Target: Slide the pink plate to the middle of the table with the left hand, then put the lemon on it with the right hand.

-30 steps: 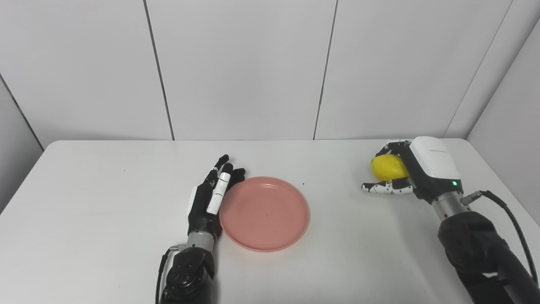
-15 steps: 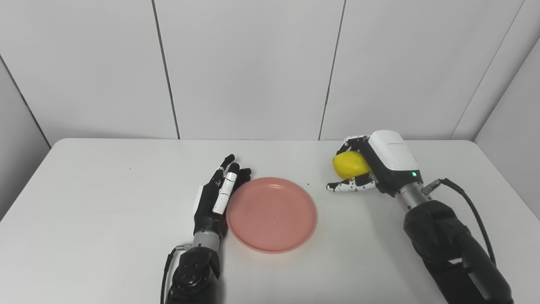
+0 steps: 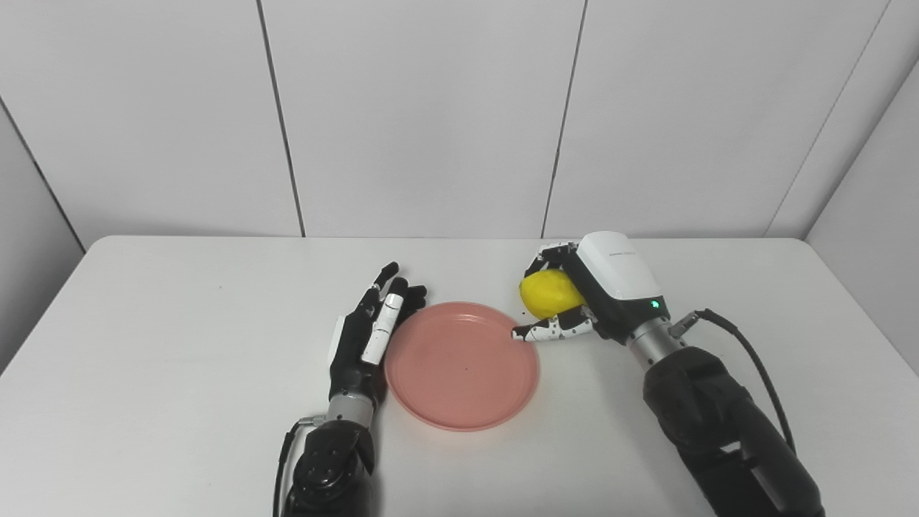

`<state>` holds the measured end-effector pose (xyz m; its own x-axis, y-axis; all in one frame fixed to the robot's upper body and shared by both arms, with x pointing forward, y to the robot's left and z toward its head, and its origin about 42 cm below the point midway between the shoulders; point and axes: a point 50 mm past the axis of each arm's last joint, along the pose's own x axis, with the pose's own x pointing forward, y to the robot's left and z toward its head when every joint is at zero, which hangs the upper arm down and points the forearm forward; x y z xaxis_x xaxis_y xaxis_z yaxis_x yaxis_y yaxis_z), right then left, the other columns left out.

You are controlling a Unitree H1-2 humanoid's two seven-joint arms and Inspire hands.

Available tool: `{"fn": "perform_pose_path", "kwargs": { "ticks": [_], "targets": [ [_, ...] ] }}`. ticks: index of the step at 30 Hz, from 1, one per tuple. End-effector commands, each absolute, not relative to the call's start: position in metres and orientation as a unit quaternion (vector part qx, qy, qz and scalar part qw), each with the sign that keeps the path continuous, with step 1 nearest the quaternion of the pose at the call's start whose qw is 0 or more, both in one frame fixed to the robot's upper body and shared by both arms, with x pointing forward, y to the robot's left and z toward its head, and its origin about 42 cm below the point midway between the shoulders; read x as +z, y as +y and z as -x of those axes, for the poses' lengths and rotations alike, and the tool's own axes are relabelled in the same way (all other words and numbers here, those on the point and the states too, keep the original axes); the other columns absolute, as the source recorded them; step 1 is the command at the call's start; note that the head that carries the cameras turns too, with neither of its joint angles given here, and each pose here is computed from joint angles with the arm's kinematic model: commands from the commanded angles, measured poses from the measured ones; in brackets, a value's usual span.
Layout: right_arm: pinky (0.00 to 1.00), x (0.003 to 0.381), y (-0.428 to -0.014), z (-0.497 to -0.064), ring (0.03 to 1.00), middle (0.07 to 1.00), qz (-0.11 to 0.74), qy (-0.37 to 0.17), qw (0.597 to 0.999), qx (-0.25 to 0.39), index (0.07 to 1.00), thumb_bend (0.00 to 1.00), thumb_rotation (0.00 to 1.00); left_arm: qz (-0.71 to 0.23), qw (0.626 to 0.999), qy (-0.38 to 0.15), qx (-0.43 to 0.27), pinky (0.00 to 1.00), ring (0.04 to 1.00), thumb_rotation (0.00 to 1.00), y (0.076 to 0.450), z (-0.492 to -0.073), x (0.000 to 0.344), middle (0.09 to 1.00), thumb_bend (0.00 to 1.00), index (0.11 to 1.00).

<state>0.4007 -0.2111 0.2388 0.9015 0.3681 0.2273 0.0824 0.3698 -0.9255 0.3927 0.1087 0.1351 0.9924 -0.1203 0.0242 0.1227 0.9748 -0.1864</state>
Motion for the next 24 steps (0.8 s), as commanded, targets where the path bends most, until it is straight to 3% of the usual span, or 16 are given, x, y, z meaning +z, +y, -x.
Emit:
{"fn": "perform_pose_path", "kwargs": {
  "ticks": [1, 8, 14, 18, 24],
  "targets": [
    [0.16, 0.268, -0.193, -0.408, 0.214, 0.279, 0.547, -0.257, 0.791, 0.093, 0.307, 0.64, 0.26, 0.100, 0.993, -0.001, -0.060, 0.76, 0.727, 0.75, 0.104, -0.393, 0.135, 0.693, 0.80, 0.852],
    [0.18, 0.266, -0.169, -0.407, 0.233, 0.304, 0.538, -0.269, 0.789, 0.124, 0.368, 0.62, 0.25, 0.102, 0.993, -0.001, -0.057, 0.76, 0.733, 0.74, 0.105, -0.394, 0.136, 0.701, 0.78, 0.856],
    [0.17, 0.259, -0.153, -0.407, 0.221, 0.286, 0.543, -0.273, 0.782, 0.139, 0.322, 0.62, 0.29, 0.100, 0.993, 0.000, -0.056, 0.75, 0.733, 0.74, 0.105, -0.395, 0.135, 0.694, 0.78, 0.854],
    [0.19, 0.253, -0.145, -0.411, 0.244, 0.310, 0.547, -0.269, 0.778, 0.152, 0.337, 0.62, 0.32, 0.101, 0.993, 0.001, -0.054, 0.76, 0.733, 0.74, 0.105, -0.396, 0.135, 0.687, 0.78, 0.852],
    [0.20, 0.241, -0.136, -0.416, 0.249, 0.311, 0.547, -0.252, 0.781, 0.168, 0.333, 0.62, 0.30, 0.091, 0.994, -0.009, -0.055, 0.76, 0.732, 0.80, 0.105, -0.396, 0.135, 0.668, 0.79, 0.836]
  ]
}}
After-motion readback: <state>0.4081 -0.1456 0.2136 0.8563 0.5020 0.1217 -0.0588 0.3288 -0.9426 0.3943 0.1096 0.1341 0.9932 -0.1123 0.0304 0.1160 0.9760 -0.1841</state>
